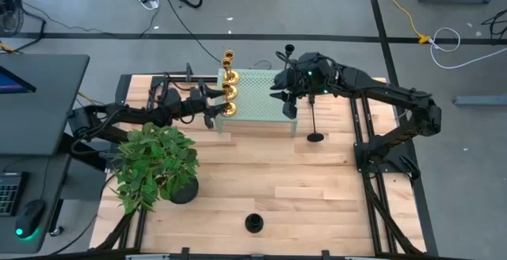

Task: Pick & Place candle stick holders
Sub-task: Put the top black candle holder on the shelf

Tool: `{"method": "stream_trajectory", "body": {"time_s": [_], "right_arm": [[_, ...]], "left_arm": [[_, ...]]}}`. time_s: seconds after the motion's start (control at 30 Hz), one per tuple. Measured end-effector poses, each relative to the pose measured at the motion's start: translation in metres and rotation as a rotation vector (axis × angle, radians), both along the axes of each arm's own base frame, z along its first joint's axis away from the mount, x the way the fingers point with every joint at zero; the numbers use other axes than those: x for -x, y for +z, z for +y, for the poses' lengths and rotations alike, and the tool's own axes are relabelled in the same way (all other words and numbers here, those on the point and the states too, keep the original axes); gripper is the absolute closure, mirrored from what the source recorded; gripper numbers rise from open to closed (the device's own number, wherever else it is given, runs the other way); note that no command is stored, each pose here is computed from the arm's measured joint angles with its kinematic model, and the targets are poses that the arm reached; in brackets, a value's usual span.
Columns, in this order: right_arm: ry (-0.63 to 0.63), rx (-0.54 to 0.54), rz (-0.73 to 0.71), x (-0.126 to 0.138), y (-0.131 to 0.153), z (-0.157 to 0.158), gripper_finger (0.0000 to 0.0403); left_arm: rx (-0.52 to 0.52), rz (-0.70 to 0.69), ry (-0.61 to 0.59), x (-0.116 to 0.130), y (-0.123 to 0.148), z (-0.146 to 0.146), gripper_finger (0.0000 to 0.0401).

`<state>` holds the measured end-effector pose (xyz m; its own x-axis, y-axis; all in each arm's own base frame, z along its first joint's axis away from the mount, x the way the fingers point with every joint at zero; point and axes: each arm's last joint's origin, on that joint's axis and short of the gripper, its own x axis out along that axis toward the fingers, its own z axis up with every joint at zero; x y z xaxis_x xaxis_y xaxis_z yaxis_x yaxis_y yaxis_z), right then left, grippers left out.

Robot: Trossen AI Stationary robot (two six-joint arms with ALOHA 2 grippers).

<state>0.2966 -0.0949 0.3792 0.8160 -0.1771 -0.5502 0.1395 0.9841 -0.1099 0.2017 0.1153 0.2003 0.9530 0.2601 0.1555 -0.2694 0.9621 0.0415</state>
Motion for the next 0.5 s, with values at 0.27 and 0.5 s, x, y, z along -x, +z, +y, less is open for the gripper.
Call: {"method": "stream_trajectory", "body": {"time_s": [0.27, 0.5], "right_arm": [[-0.141, -0.032, 0.106, 0.017, -0.004, -0.01, 0.0298], [-0.261, -0.056, 0.177, 0.036, -0.003, -0.013, 0.0298]], "left_arm": [[0.002, 0.009, -0.039, 0.004, -0.001, 0.006, 0.017], [0.028, 0.073, -0.08, 0.011, -0.001, 0.009, 0.017]]}}
